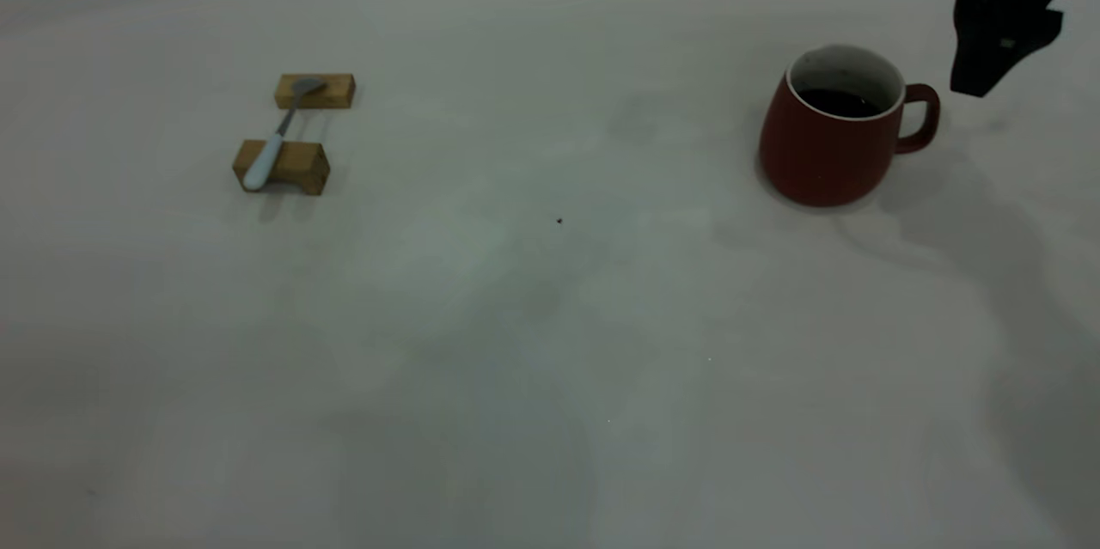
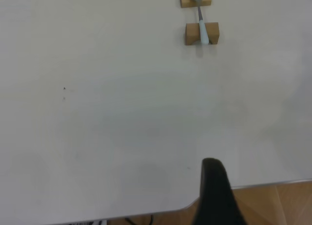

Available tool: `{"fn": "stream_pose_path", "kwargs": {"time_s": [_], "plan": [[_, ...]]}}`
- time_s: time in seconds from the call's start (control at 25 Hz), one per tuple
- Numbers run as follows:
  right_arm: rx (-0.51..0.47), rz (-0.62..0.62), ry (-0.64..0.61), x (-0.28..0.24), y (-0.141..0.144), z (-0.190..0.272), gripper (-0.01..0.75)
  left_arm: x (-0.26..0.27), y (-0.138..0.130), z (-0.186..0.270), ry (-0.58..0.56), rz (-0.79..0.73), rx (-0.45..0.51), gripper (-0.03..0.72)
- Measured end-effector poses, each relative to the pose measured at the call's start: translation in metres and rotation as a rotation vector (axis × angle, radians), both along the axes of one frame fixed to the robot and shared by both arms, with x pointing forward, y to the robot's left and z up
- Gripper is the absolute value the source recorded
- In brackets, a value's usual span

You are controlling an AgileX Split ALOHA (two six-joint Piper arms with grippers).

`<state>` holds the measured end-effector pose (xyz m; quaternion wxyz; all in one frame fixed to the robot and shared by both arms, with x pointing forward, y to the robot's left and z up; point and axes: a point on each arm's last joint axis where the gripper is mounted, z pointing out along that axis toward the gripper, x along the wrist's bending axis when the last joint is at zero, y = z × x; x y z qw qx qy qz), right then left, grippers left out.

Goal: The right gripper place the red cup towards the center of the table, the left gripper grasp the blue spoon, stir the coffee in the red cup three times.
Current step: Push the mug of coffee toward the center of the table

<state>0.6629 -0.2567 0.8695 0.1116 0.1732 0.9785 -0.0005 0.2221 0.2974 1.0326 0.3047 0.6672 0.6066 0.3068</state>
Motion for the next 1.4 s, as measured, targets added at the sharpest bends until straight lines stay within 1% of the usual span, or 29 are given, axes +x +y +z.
{"fn": "stream_pose_path", "kwargs": {"time_s": [0.24, 0.4, 0.56, 0.76, 1.16, 1.4], "plan": [[-0.041, 0.045, -0.019, 0.014, -0.001, -0.017, 0.646, 0.0, 0.0, 0.0, 0.0, 0.001, -0.001, 0.555], [-0.046, 0.095, -0.035, 0.017, -0.001, -0.028, 0.646, 0.0, 0.0, 0.0, 0.0, 0.001, -0.001, 0.555], [-0.051, 0.163, -0.021, 0.016, 0.001, -0.033, 0.641, 0.0, 0.0, 0.0, 0.0, 0.001, -0.001, 0.555], [-0.032, 0.236, -0.022, 0.015, 0.013, -0.034, 0.638, 0.0, 0.0, 0.0, 0.0, 0.001, -0.001, 0.555], [-0.02, 0.27, 0.006, 0.011, 0.03, -0.049, 0.628, 0.0, 0.0, 0.0, 0.0, 0.001, -0.001, 0.555], [0.018, 0.258, 0.007, 0.009, 0.043, -0.049, 0.618, 0.0, 0.0, 0.0, 0.0, 0.001, -0.001, 0.555]]}}
